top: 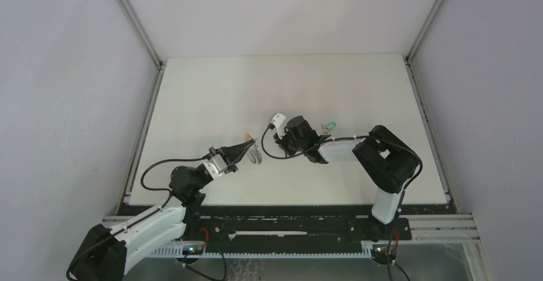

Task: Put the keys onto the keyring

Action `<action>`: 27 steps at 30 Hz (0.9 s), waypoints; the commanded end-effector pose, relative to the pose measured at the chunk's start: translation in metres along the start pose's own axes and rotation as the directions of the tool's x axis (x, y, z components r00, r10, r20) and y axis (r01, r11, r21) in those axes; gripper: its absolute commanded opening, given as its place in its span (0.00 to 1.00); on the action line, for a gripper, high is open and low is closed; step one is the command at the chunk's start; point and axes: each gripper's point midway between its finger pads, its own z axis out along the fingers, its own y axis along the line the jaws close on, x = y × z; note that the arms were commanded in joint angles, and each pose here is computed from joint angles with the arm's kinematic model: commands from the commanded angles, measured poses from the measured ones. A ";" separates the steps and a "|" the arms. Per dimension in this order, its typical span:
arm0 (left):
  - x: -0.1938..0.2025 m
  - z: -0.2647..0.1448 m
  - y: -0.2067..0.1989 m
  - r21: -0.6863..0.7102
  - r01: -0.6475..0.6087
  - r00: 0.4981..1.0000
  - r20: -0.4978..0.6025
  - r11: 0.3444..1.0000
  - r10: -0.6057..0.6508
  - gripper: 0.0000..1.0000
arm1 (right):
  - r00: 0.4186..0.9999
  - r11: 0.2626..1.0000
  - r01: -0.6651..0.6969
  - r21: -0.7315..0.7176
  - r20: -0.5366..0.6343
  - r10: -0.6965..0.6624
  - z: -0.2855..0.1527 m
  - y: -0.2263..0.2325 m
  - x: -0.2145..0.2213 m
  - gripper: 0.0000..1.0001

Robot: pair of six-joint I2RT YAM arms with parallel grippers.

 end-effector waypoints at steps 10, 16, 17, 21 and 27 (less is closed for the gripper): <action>-0.009 -0.002 0.005 -0.022 -0.036 0.999 0.034 0.999 0.037 0.00 | 0.983 1.000 0.008 0.020 0.183 -0.012 -0.021 -0.005 -0.064 0.26; -0.012 -0.002 0.004 -0.019 -0.033 0.998 0.044 0.999 0.034 0.00 | 0.962 1.000 0.019 0.021 0.271 -0.024 -0.045 -0.011 -0.095 0.28; -0.013 -0.002 0.004 -0.018 -0.033 0.998 0.048 0.999 0.034 0.00 | 0.955 0.999 0.031 0.009 0.293 -0.033 -0.052 -0.010 -0.099 0.28; -0.018 -0.001 0.004 -0.014 -0.026 0.997 0.071 1.000 0.026 0.00 | 0.893 0.990 0.134 -0.038 0.438 -0.104 -0.091 0.001 -0.122 0.29; -0.026 0.003 0.001 0.006 0.014 0.993 0.114 1.000 -0.014 0.00 | 0.764 0.936 0.338 -0.100 0.610 -0.210 -0.142 0.030 -0.150 0.29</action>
